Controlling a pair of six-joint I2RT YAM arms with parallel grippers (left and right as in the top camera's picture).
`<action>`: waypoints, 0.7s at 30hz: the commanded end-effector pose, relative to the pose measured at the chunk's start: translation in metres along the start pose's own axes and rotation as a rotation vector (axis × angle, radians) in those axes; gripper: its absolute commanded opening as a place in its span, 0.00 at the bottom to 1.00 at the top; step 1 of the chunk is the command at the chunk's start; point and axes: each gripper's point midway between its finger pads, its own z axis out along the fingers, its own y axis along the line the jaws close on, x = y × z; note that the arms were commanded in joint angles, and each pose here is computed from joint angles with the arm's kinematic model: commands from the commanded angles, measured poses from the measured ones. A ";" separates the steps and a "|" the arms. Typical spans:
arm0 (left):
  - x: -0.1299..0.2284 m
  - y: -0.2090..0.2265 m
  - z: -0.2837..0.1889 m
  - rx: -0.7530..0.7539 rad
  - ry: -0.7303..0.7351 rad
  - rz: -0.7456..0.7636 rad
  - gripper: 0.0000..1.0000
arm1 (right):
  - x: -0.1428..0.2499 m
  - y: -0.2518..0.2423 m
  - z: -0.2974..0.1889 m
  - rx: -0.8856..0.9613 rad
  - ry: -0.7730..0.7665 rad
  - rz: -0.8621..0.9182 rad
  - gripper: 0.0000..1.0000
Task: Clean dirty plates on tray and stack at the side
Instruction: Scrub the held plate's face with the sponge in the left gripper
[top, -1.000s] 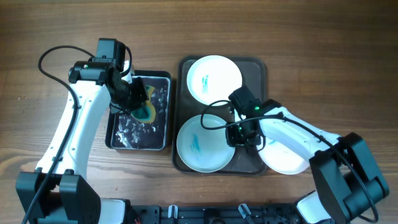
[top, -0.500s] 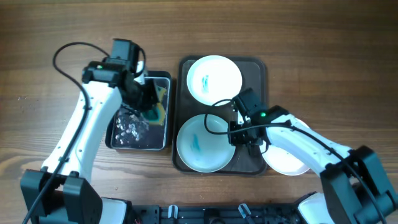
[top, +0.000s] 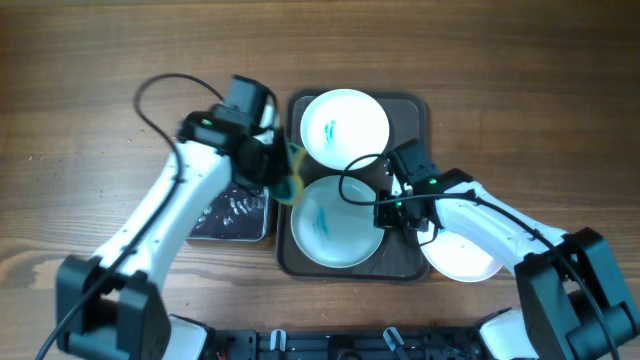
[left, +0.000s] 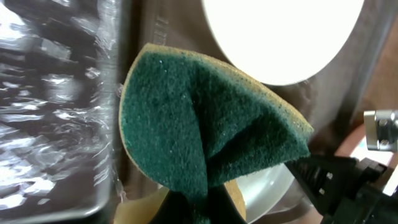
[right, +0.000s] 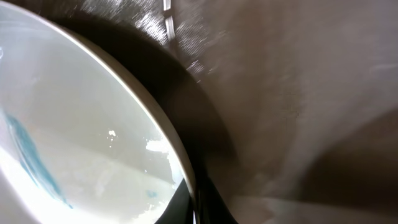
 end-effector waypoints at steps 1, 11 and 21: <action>0.040 -0.027 0.044 0.115 0.163 -0.049 0.04 | -0.007 -0.024 0.004 0.078 -0.022 0.084 0.04; 0.056 -0.036 0.107 -0.070 0.100 0.055 0.04 | -0.017 -0.019 0.000 0.062 -0.050 0.081 0.04; 0.045 0.036 0.107 -0.370 0.068 -0.163 0.04 | -0.016 -0.018 0.000 0.058 -0.043 0.082 0.04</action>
